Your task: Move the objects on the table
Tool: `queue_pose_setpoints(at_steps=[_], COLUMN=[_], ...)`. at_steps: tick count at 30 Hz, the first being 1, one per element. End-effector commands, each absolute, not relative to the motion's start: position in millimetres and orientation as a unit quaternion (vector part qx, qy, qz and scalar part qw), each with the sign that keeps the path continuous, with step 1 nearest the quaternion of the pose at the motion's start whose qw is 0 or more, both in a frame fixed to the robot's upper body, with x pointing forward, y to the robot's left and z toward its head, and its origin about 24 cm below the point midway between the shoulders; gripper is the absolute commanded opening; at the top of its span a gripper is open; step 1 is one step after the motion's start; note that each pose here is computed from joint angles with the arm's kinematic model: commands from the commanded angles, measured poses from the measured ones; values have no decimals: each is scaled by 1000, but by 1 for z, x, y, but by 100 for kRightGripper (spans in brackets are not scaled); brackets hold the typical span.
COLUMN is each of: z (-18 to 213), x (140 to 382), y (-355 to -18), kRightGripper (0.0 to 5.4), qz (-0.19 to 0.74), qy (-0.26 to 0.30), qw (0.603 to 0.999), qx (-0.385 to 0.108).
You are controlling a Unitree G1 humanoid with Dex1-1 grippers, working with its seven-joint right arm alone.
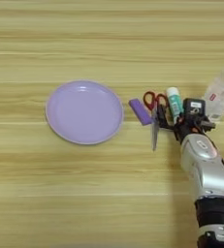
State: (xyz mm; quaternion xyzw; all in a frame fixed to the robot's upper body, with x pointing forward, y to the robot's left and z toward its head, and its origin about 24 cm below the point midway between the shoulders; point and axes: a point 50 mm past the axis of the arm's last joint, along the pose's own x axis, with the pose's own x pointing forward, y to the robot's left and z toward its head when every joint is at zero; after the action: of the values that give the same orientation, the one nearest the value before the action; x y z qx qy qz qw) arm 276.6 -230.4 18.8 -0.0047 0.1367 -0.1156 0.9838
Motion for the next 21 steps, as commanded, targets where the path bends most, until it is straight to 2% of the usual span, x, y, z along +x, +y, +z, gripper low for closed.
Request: queue_pose_setpoints(at_steps=[1, 12, 21], z=[35, 33, 33], x=[287, 286, 286], y=[-234, -234, -235], kRightGripper=[432, 312, 178], qz=[-117, -114, -115], qy=[111, 118, 119], qw=[987, 986, 986], qx=[-26, -20, -16])
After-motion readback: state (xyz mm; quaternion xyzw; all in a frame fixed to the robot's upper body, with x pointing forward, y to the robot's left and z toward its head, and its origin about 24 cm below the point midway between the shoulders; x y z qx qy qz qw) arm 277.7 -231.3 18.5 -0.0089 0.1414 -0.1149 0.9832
